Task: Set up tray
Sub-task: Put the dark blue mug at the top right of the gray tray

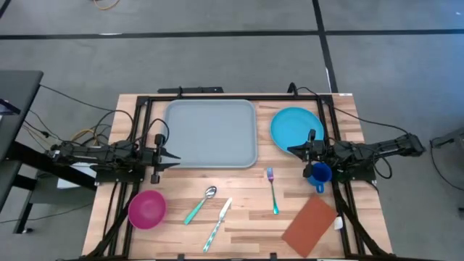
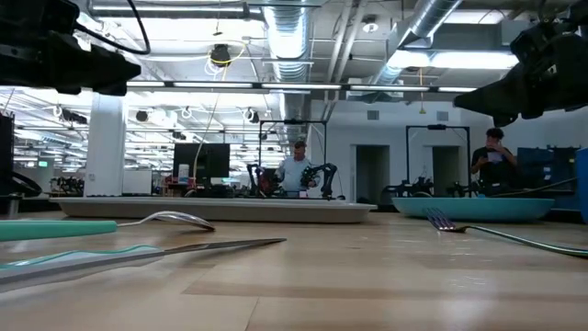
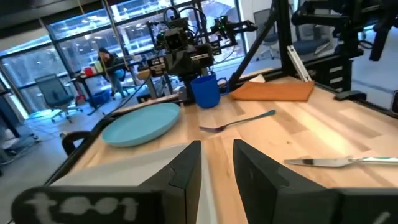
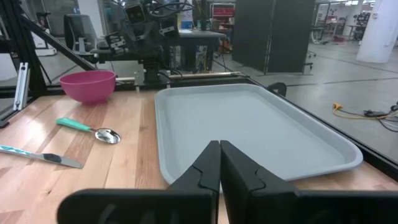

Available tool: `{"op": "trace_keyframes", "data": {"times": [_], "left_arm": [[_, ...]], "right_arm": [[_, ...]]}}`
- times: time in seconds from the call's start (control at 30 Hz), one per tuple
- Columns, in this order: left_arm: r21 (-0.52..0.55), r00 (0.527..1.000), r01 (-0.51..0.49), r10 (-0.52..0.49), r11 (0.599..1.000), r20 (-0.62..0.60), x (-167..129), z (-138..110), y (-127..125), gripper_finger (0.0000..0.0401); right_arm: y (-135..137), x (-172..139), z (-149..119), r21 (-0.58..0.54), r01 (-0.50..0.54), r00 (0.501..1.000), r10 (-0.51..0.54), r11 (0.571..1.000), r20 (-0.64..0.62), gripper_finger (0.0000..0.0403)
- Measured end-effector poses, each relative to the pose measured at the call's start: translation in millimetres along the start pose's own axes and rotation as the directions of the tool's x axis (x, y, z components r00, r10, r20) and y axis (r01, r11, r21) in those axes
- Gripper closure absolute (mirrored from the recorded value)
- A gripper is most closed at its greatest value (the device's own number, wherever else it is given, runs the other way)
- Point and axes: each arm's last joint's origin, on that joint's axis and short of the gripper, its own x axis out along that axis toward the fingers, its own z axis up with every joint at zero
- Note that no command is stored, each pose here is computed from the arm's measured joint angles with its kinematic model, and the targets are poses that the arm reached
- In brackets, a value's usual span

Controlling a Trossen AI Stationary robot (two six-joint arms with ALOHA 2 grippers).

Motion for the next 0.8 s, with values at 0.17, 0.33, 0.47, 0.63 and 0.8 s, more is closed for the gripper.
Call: {"op": "trace_keyframes", "data": {"times": [0.17, 0.33, 0.47, 0.63, 0.8], "left_arm": [[-0.152, 0.998, 0.02, -0.012, 0.988, 0.058, 0.1, 4.4, 0.4, 0.0319], [-0.36, 0.986, 0.061, 0.0, 0.931, 0.169, -1.2, 15.0, 2.6, 0.0319], [-0.42, 0.972, 0.084, 0.018, 0.904, 0.233, -2.5, 21.2, 4.3, 0.0319], [-0.44, 0.968, 0.005, 0.106, 0.898, 0.229, -2.9, 22.3, 7.1, 0.0319], [-0.449, 0.958, -0.122, 0.223, 0.885, 0.18, -3.0, 20.1, 10.3, 0.0319]], "right_arm": [[0.0, 0.0, 0.1, 0.0, 0.0, 1.0, 0.0, 1.0, 0.0, 0.0403], [0.0, 0.0, 0.0, 0.0, 0.0, 1.0, 0.0, 1.0, 0.0, 0.0403], [0.0, 0.0, 0.0, 0.0, 0.0, 1.0, 0.0, 1.0, 0.0, 0.0403], [-0.2, 0.1, 0.0, -0.069, 0.002, 1.0, -0.002, 0.998, 0.0, 0.0403], [-0.4, 0.1, 0.1, -0.151, 0.004, 1.0, -0.004, 0.989, 0.0, 0.0403]]}}
